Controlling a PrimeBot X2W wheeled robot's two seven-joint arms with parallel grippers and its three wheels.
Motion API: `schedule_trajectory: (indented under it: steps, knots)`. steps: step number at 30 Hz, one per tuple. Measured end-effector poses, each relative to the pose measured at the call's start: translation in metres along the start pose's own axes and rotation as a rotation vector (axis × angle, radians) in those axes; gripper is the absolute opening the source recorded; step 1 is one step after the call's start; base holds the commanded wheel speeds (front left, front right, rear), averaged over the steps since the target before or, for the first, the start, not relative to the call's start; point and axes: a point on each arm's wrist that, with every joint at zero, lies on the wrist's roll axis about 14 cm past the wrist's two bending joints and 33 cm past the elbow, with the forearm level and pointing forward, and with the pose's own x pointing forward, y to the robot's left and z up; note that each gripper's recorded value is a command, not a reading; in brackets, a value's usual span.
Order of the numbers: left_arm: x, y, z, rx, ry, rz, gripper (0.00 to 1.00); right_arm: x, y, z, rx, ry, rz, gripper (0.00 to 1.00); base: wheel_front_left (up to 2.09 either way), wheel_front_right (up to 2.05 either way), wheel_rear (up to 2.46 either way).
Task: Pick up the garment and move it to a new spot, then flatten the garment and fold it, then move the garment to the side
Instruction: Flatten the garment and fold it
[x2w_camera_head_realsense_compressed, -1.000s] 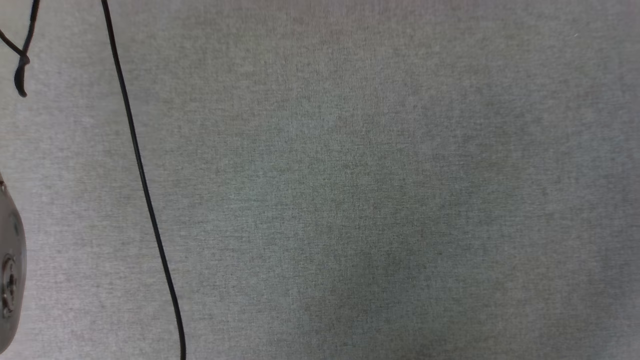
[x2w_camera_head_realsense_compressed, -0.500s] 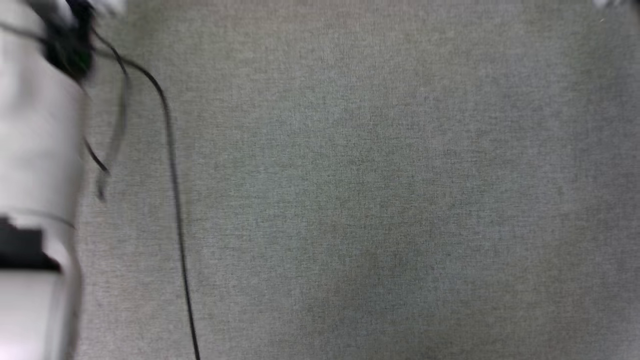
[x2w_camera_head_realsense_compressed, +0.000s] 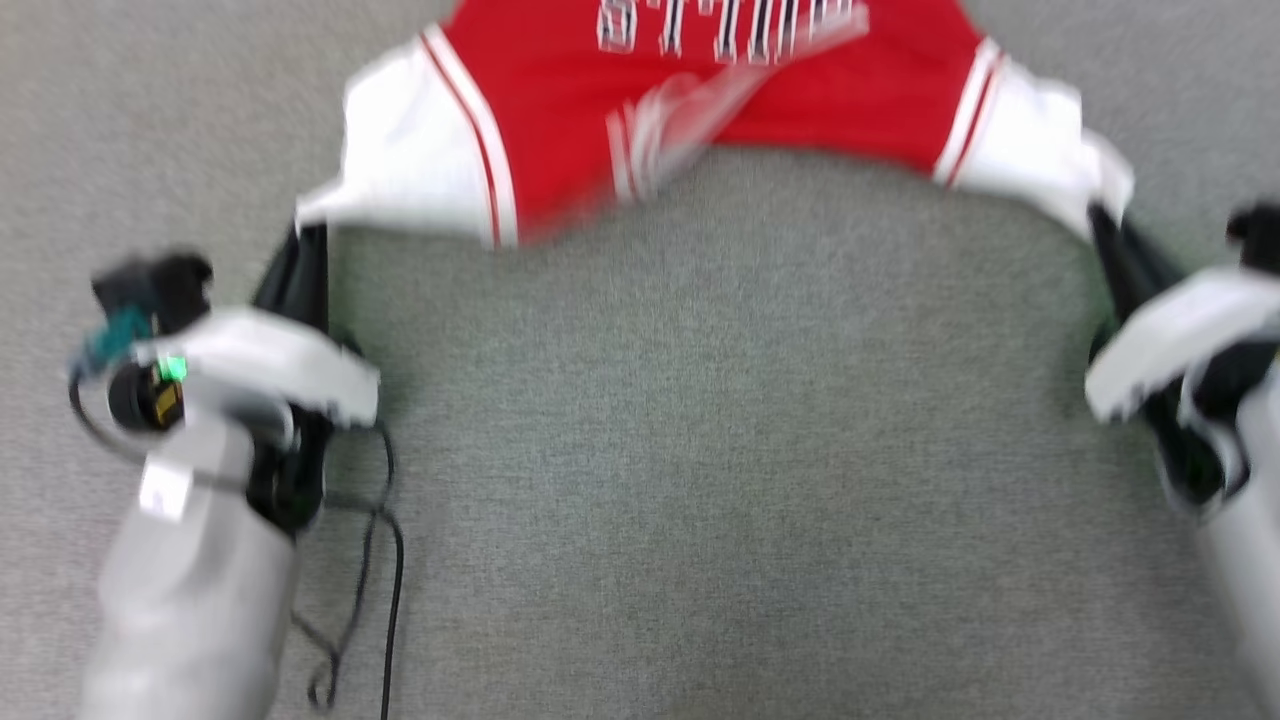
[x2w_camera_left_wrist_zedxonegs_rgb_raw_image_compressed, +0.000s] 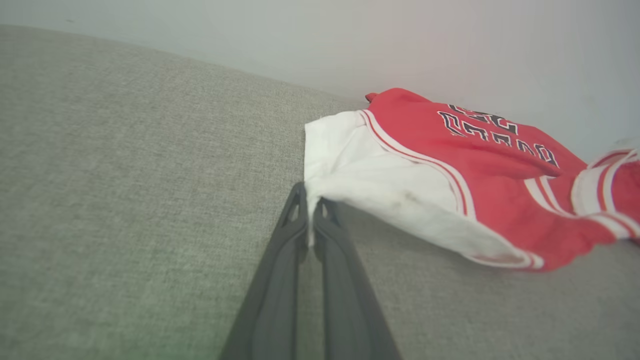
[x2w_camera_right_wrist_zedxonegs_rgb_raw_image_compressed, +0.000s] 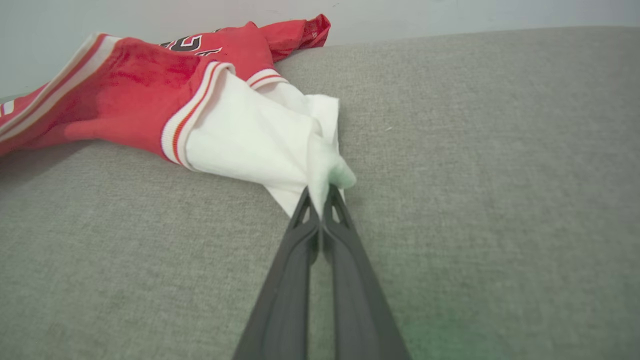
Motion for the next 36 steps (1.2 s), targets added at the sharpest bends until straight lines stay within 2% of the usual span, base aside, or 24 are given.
schedule_trajectory:
  steps: [17,24,29,30,33,36]
  knots:
    - [-0.156,0.014,-0.014,0.000,-0.008,0.137,0.00,-0.148,-0.012,-0.065,0.178,0.094,-0.125,0.00,0.00,0.00,0.00]
    - [-0.213,0.015,-0.029,-0.013,0.044,0.177,0.00,-0.202,-0.009,-0.096,0.211,0.161,-0.172,0.00,0.00,0.00,0.00]
    - [-0.240,0.013,-0.029,-0.018,0.045,0.179,0.00,-0.230,0.000,-0.109,0.164,0.212,-0.169,0.01,0.00,0.00,0.00]
    - [-0.244,0.011,-0.028,-0.019,0.042,0.173,0.00,-0.233,0.002,-0.110,0.148,0.220,-0.165,0.19,0.00,0.00,0.00]
    - [-0.246,0.001,-0.022,-0.020,0.021,0.145,0.00,-0.232,0.009,-0.098,0.111,0.193,-0.141,0.99,0.00,0.00,0.00]
    - [-0.244,-0.010,-0.019,-0.032,0.012,0.121,0.00,-0.225,0.015,-0.078,0.097,0.127,-0.124,1.00,0.00,0.00,0.00]
